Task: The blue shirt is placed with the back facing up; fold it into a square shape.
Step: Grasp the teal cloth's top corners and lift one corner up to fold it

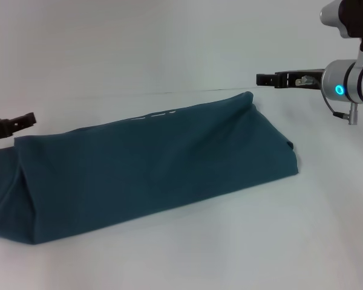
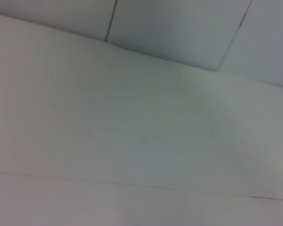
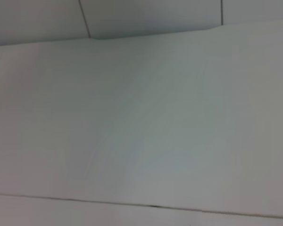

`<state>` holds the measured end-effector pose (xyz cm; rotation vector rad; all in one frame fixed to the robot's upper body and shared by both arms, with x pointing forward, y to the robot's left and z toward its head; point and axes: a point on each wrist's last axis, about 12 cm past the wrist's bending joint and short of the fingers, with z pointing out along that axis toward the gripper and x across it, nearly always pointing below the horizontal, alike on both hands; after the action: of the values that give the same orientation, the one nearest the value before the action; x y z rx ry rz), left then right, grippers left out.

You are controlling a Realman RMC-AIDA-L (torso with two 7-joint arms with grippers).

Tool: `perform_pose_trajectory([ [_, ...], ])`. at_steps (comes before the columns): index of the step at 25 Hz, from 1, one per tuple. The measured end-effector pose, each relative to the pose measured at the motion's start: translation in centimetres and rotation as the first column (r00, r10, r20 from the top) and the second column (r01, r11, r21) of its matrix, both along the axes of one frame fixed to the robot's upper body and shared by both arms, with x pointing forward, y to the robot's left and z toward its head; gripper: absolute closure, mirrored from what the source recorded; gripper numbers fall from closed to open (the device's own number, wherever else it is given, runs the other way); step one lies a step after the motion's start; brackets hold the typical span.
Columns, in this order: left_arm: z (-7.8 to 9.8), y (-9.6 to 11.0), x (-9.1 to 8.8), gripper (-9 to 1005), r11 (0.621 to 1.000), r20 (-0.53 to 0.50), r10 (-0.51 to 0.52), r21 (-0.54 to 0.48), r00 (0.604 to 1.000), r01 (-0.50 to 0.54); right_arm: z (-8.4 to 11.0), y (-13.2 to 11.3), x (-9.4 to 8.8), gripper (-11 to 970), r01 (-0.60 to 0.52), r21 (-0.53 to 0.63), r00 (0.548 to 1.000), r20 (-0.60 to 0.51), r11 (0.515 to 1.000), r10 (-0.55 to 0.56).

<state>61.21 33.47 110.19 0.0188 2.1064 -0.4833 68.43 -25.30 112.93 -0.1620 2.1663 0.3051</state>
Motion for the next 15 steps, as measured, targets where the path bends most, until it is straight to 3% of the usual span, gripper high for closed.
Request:
perform_pose_trajectory([
  [6, 1.0, 2.8, -3.4, 111, 0.986, -0.109, -0.041, -0.166, 0.993, 0.023, 1.5, 0.5, -0.7, 35, -0.142, -0.030, 0.990, -0.004, 0.989, 0.142],
  [8, 1.0, 3.9, -5.4, 112, 0.976, -0.160, -0.067, -0.218, 0.985, 0.031, 2.0, 0.6, -1.0, 34, -0.189, -0.040, 0.982, -0.003, 0.981, 0.189],
  [11, 1.1, 4.3, -7.3, 113, 0.973, -0.204, -0.129, -0.213, 0.971, 0.085, 2.6, 0.6, -1.3, 32, -0.224, -0.044, 0.975, -0.004, 0.974, 0.224],
  [15, 1.1, 4.2, -8.5, 114, 0.974, -0.270, -0.210, -0.143, 0.940, 0.177, 2.6, 0.7, -1.4, 32, -0.238, -0.042, 0.971, -0.010, 0.970, 0.238],
])
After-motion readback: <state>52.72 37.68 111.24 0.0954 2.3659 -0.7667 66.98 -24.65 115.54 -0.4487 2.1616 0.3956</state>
